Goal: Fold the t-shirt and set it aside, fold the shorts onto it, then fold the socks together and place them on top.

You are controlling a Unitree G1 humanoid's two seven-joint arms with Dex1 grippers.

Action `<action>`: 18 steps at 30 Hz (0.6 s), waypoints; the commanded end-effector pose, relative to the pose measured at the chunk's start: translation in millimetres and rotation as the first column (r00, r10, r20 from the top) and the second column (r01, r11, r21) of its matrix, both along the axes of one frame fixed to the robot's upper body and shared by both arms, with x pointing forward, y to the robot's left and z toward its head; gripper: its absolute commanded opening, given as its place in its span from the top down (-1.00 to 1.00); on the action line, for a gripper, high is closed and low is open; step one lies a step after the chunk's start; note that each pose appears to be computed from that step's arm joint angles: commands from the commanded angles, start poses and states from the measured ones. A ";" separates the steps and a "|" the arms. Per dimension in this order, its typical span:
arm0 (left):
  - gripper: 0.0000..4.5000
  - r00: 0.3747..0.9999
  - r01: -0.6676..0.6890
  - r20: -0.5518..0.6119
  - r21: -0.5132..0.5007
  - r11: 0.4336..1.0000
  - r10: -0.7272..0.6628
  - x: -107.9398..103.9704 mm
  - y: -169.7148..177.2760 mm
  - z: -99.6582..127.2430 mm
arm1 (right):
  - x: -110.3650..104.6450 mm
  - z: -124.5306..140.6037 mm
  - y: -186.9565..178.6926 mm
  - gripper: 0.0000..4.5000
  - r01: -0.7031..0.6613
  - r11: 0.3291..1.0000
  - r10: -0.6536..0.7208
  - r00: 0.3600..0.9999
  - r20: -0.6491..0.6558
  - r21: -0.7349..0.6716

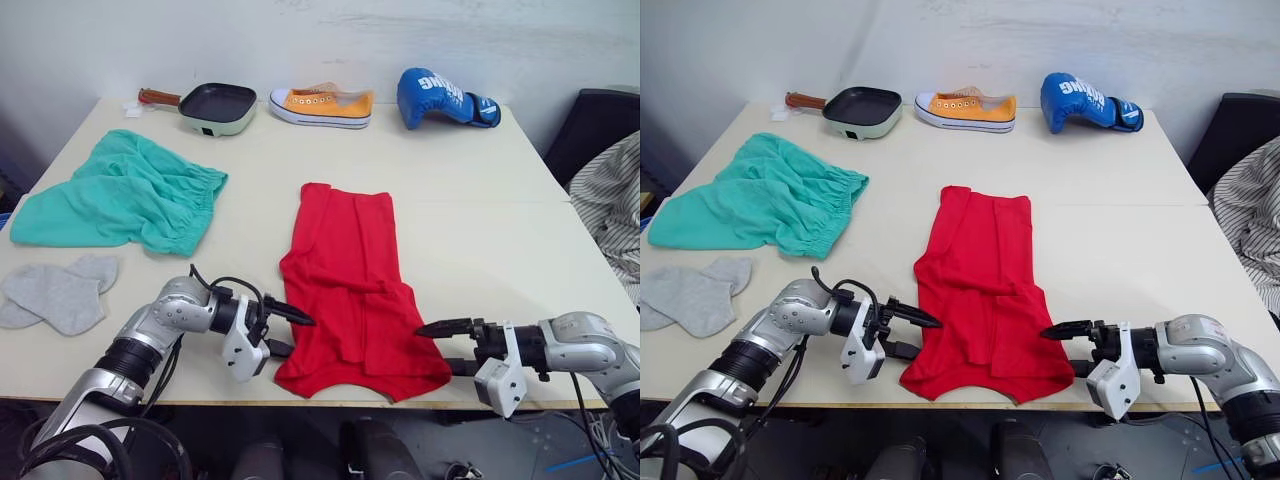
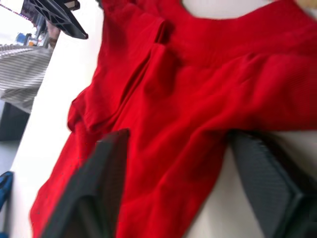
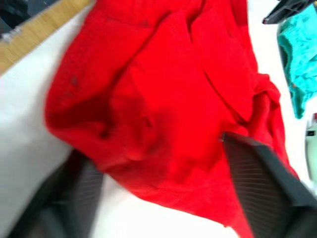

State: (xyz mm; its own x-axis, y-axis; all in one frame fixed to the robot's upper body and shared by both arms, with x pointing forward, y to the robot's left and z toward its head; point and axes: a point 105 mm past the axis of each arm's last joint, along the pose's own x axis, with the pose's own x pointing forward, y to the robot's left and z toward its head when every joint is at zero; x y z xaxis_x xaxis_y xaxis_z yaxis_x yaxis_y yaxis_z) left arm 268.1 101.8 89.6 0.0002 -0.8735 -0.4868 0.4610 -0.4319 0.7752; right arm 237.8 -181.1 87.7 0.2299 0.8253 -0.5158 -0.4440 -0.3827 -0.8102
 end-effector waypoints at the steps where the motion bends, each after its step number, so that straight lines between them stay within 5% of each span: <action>1: 0.13 0.970 -0.103 -0.226 -0.025 0.994 0.095 -3.7 -3.5 -13.2 | -0.2 0.1 8.9 0.07 0.066 0.996 -0.060 0.993 -0.099 0.054; 7: 0.99 0.933 -0.154 -0.333 -0.032 0.988 0.135 -8.0 -0.7 -4.6 | -15.1 19.8 20.8 1.00 0.157 0.981 -0.106 0.925 -0.366 0.111; 12: 1.00 0.744 -0.219 -0.648 -0.009 0.976 0.161 -34.6 4.1 21.1 | -30.0 58.4 27.7 1.00 0.212 0.969 -0.094 0.784 -0.614 0.123; 18: 1.00 0.560 -0.256 -0.813 0.017 0.966 0.163 -58.0 9.9 45.0 | -50.3 85.5 37.6 1.00 0.272 0.950 -0.040 0.596 -0.802 0.155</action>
